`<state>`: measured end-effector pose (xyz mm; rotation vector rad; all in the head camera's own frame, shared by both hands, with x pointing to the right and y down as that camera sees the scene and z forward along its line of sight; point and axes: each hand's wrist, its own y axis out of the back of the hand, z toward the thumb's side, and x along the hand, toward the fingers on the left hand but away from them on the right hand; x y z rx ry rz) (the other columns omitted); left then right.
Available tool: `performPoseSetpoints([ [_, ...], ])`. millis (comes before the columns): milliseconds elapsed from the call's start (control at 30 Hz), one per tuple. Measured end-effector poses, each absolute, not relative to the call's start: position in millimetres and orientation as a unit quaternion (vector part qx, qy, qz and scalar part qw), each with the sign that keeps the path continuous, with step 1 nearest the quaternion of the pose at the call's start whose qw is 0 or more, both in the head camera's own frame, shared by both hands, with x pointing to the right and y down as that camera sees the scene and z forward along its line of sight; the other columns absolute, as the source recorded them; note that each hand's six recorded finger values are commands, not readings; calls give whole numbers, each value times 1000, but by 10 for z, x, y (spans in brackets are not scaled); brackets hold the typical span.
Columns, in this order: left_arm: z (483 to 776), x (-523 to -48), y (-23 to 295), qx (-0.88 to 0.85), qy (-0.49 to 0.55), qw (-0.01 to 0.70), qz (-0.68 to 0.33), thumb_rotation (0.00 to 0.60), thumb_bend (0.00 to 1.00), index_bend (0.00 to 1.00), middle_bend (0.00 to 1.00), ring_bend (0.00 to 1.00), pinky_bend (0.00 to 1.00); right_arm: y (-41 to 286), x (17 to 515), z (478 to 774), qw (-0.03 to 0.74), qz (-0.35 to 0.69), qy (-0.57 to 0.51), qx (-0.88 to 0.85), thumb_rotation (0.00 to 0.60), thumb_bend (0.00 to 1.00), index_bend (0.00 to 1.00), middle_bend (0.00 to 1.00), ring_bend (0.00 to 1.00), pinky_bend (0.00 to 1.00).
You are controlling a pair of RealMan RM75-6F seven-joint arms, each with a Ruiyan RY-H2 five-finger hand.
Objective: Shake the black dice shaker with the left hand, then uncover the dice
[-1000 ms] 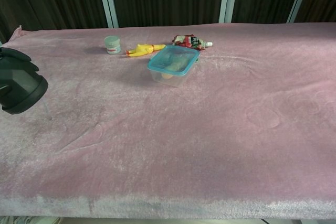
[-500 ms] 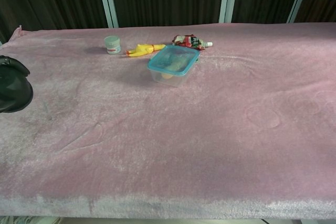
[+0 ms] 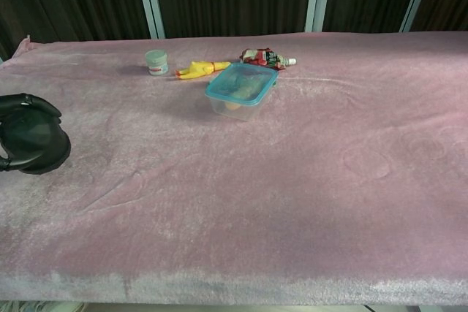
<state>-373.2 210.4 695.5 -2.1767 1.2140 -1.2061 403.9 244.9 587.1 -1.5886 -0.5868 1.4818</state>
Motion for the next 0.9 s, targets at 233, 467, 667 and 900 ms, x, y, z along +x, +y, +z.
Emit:
performPoseSetpoints([
  [233, 7179, -3623, 2212, -784, 435, 128, -424, 600, 333, 341, 312, 302, 437, 2447, 4035, 5874, 431, 595, -234, -637, 600, 137, 0, 0, 0, 151],
  [467, 7260, -3625, 2263, -786, 419, 130, -435, 600, 333, 231, 165, 129, 299, 2449, 4035, 5876, 431, 594, -233, -638, 600, 137, 0, 0, 0, 151],
  [667, 7265, -3638, 2290, -792, 404, 130, -438, 600, 332, 164, 55, 24, 232, 2453, 4033, 5879, 431, 594, -232, -638, 600, 137, 0, 0, 0, 151],
  [900, 7292, -3665, 2322, -793, 393, 124, -449, 600, 333, 128, 14, 0, 229, 2455, 4032, 5882, 431, 595, -231, -638, 600, 136, 0, 0, 0, 151],
])
